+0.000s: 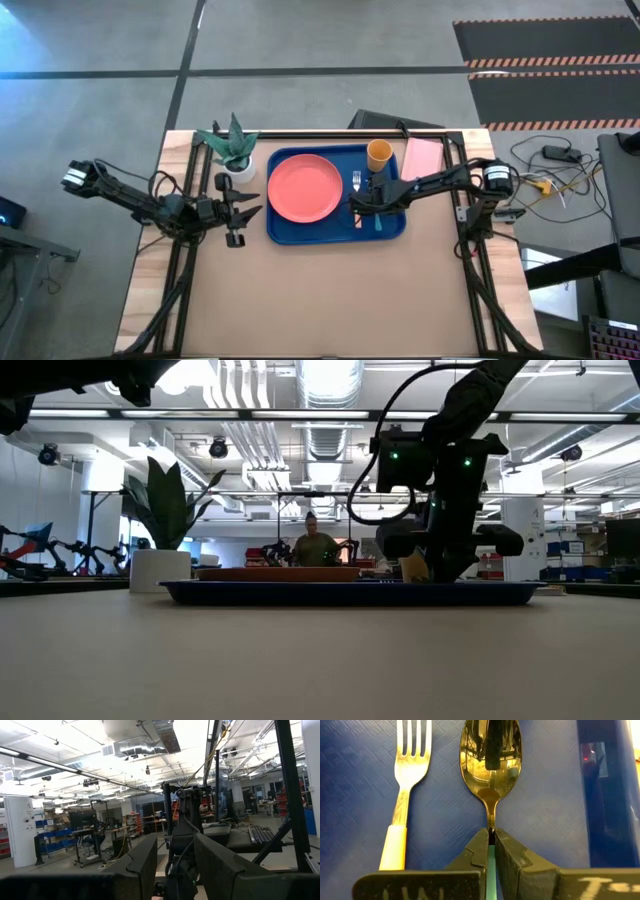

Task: Pick and place plate/cup/fork/spoon on tray
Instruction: Put the blue spoon on the blue tray on the right of the yellow fork, then return to Home Position

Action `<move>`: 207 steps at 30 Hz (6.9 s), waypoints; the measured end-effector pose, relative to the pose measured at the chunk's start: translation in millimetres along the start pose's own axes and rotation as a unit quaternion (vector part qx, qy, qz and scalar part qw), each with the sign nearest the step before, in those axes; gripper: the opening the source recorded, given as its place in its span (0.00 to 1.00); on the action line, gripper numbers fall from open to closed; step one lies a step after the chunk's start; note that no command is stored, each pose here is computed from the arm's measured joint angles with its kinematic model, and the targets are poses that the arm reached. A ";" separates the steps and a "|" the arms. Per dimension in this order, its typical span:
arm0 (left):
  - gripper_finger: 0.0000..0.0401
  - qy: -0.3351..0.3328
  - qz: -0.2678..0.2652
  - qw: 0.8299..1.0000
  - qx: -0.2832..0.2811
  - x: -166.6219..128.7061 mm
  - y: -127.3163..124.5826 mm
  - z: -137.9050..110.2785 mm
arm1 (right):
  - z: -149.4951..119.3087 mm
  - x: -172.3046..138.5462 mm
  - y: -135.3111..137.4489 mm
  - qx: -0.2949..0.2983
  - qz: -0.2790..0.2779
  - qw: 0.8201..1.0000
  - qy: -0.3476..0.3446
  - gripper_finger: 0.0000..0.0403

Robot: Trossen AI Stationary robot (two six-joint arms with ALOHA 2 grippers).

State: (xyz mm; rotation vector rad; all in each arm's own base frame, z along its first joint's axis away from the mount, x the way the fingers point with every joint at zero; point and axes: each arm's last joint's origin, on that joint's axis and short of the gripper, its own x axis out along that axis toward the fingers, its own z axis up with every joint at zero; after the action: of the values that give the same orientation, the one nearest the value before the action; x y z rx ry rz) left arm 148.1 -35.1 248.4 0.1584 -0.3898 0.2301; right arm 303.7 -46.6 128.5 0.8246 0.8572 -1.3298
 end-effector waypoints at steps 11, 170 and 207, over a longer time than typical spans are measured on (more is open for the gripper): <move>0.28 0.000 0.000 1.000 0.000 0.0 0.0 0.0 | -0.8 1.8 0.4 -0.005 -0.003 1.000 -0.001 0.04; 0.00 0.114 -0.092 0.988 -0.040 -60.8 42.0 -51.5 | -30.2 -101.3 -210.4 -0.417 0.632 0.508 -0.410 0.09; 0.00 0.174 -0.091 0.978 -0.073 -66.0 40.8 -62.7 | -42.7 -68.1 -199.2 -0.398 0.587 0.596 -0.377 0.09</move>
State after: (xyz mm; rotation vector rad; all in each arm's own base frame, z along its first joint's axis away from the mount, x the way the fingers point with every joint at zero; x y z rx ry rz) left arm 100.9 3.8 169.7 0.0068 -0.0419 0.0451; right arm 99.5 8.9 165.7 -0.0688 0.0128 0.0710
